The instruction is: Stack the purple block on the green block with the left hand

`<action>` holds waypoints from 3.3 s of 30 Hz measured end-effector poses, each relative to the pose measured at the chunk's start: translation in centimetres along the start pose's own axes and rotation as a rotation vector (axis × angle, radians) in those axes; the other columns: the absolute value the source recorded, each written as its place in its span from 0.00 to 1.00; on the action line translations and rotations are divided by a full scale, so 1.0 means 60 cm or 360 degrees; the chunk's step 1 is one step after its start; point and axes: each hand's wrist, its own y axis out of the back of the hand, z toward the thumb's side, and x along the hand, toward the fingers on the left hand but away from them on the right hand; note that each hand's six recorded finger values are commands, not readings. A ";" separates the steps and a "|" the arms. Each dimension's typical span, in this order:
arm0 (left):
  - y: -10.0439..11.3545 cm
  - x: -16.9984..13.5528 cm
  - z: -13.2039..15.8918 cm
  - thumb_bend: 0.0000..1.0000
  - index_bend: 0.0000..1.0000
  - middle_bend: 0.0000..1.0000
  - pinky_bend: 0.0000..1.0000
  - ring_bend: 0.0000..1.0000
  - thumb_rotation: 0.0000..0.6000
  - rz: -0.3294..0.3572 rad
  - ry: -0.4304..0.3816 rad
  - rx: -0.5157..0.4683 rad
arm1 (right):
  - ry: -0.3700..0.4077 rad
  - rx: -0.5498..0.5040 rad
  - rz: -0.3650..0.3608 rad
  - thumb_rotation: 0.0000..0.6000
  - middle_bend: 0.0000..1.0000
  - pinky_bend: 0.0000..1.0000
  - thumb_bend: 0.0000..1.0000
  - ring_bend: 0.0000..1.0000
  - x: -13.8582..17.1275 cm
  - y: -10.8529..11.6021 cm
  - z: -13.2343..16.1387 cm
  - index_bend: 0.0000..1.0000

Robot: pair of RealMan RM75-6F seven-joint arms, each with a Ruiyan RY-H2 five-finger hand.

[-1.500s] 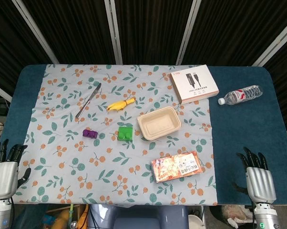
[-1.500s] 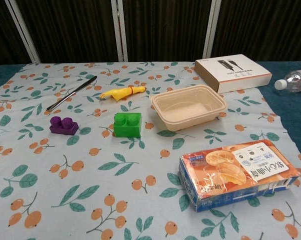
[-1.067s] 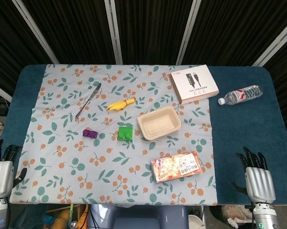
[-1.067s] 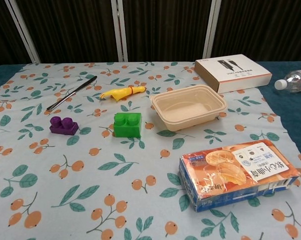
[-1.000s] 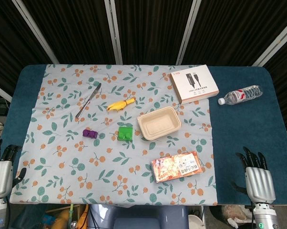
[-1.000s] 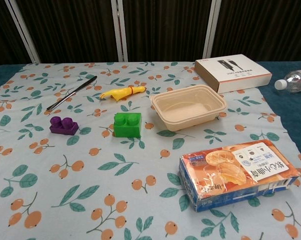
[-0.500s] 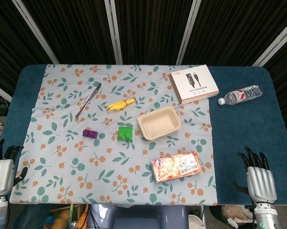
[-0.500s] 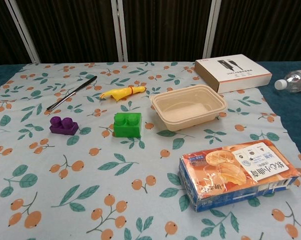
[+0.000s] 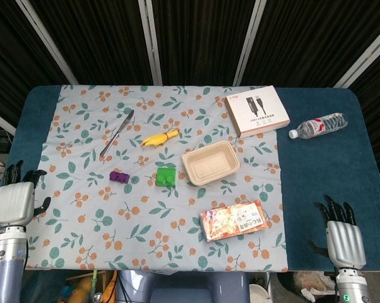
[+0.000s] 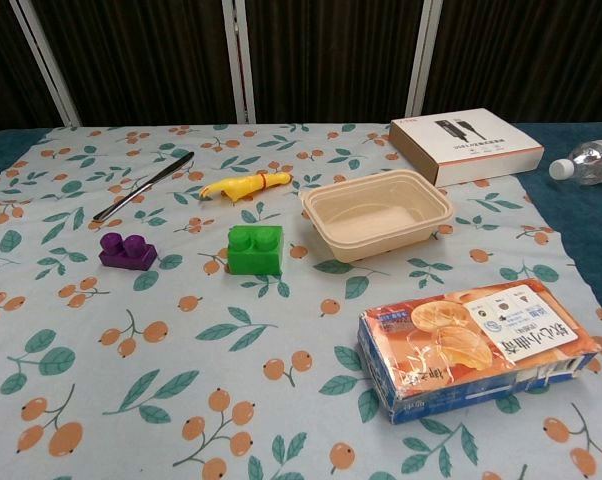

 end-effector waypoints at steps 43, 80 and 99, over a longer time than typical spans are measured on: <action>-0.127 0.148 0.261 0.32 0.26 0.26 0.01 0.01 1.00 -0.0272 -0.0266 0.0462 | -0.0086 -0.0005 0.0006 1.00 0.10 0.00 0.15 0.13 -0.011 -0.001 -0.021 0.21; -0.175 0.139 0.302 0.36 0.31 0.31 0.01 0.03 1.00 -0.0256 -0.0318 0.0518 | -0.0093 -0.0023 0.0004 1.00 0.10 0.00 0.15 0.13 -0.011 0.002 -0.026 0.21; -0.185 0.134 0.323 0.36 0.34 0.33 0.01 0.04 1.00 -0.0246 -0.0344 0.0543 | -0.0083 -0.0038 -0.0004 1.00 0.10 0.00 0.15 0.14 -0.008 0.007 -0.026 0.21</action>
